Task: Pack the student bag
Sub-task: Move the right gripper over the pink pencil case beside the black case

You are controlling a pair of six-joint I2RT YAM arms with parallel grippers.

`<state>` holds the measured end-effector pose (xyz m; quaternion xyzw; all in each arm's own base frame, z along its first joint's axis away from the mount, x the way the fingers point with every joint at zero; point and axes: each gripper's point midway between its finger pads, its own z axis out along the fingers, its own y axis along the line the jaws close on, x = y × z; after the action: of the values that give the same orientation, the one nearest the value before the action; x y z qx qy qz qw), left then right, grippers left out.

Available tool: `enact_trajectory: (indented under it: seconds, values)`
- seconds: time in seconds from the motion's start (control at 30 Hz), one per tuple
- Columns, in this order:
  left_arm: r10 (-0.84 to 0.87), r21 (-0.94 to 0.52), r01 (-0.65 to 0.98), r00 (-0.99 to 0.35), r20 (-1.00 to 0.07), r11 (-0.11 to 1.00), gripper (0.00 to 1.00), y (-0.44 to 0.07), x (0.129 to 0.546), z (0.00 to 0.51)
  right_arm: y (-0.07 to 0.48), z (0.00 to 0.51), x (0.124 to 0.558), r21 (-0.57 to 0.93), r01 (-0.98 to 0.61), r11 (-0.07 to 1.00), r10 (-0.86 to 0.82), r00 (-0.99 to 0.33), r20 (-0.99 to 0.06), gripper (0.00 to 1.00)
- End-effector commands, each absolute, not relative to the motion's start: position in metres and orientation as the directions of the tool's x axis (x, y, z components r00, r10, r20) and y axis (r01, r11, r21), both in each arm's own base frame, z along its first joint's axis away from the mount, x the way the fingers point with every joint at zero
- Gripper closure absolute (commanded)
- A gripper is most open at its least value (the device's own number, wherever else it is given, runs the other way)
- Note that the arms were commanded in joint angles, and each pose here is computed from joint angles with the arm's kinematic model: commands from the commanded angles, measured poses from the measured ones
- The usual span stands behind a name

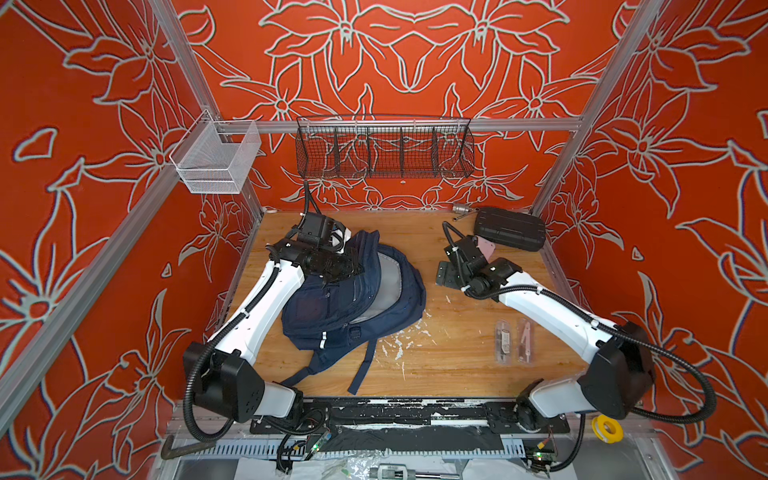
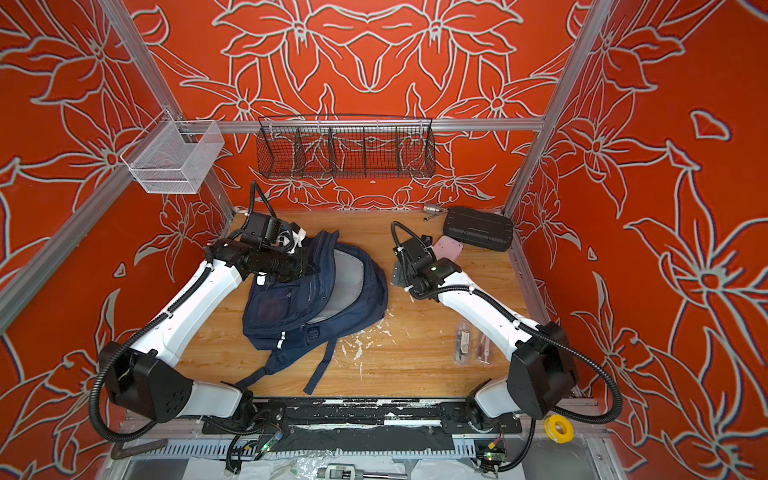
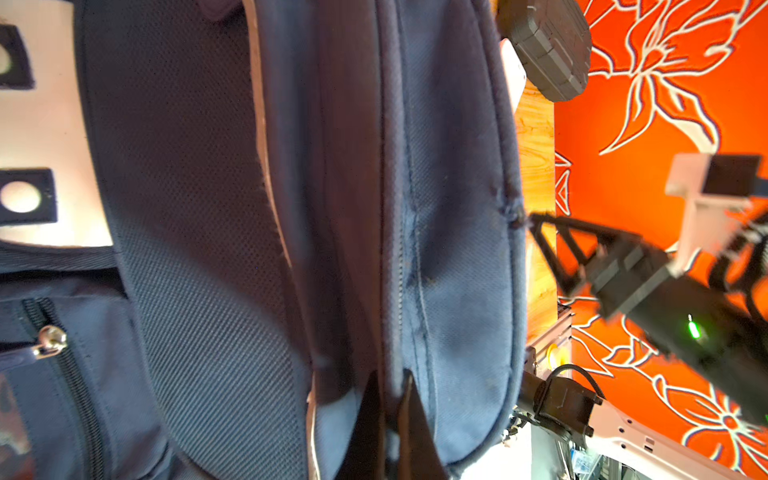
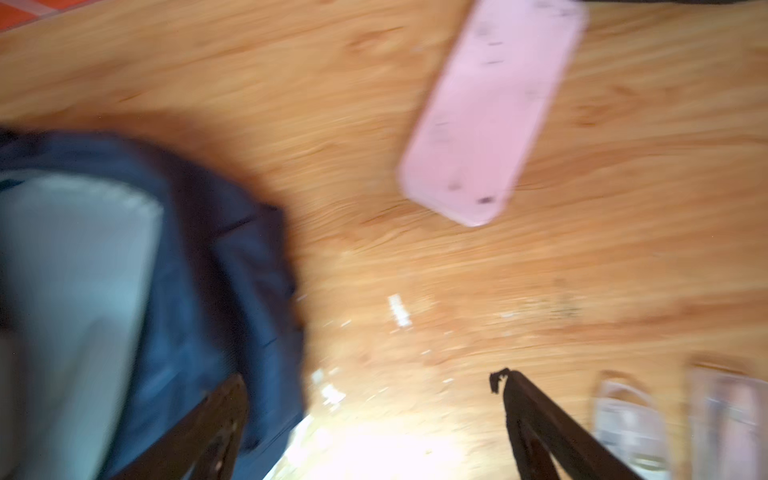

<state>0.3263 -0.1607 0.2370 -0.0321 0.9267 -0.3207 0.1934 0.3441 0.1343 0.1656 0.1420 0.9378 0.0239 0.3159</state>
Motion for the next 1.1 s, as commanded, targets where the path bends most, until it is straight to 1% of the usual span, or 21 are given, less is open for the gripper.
enact_trajectory:
  seconds: [0.0, 0.17, 0.3, 0.37, 0.43, 0.53, 0.63, 0.87, 1.07]
  values:
    - [-0.178, -0.632, 0.092, -0.919, -0.351, 0.769, 1.0, -0.166, 0.327, 0.243, 0.098, 0.149, 0.362, 0.063, 0.348, 0.935, 0.315, -0.737, -0.598, 0.03]
    - [-0.179, -0.632, 0.085, -0.923, -0.342, 0.771, 1.0, -0.166, 0.326, 0.238, 0.083, 0.134, 0.401, 0.094, 0.432, 0.897, 0.402, -0.71, -0.579, 0.03]
    - [-0.18, -0.633, 0.077, -0.926, -0.333, 0.77, 1.0, -0.167, 0.328, 0.235, 0.074, 0.108, 0.427, 0.106, 0.498, 0.861, 0.472, -0.702, -0.534, 0.03]
    - [-0.178, -0.632, 0.076, -0.927, -0.329, 0.771, 1.0, -0.168, 0.328, 0.234, 0.078, 0.102, 0.442, 0.141, 0.489, 0.861, 0.482, -0.697, -0.531, 0.03]
    - [-0.176, -0.63, 0.074, -0.929, -0.325, 0.773, 1.0, -0.168, 0.33, 0.233, 0.082, 0.098, 0.455, 0.146, 0.473, 0.869, 0.471, -0.698, -0.539, 0.03]
    - [-0.17, -0.626, 0.072, -0.933, -0.318, 0.777, 1.0, -0.169, 0.331, 0.231, 0.075, 0.084, 0.459, 0.103, 0.5, 0.86, 0.477, -0.714, -0.514, 0.03]
    - [-0.166, -0.624, 0.068, -0.936, -0.31, 0.778, 1.0, -0.169, 0.332, 0.229, 0.073, 0.07, 0.462, 0.106, 0.511, 0.853, 0.492, -0.721, -0.487, 0.03]
    - [-0.166, -0.623, 0.058, -0.94, -0.296, 0.78, 1.0, -0.17, 0.335, 0.225, 0.064, 0.056, 0.458, 0.058, 0.539, 0.84, 0.504, -0.737, -0.45, 0.03]
    - [-0.17, -0.625, 0.052, -0.942, -0.29, 0.779, 1.0, -0.171, 0.337, 0.224, 0.061, 0.044, 0.453, 0.054, 0.546, 0.836, 0.513, -0.743, -0.43, 0.03]
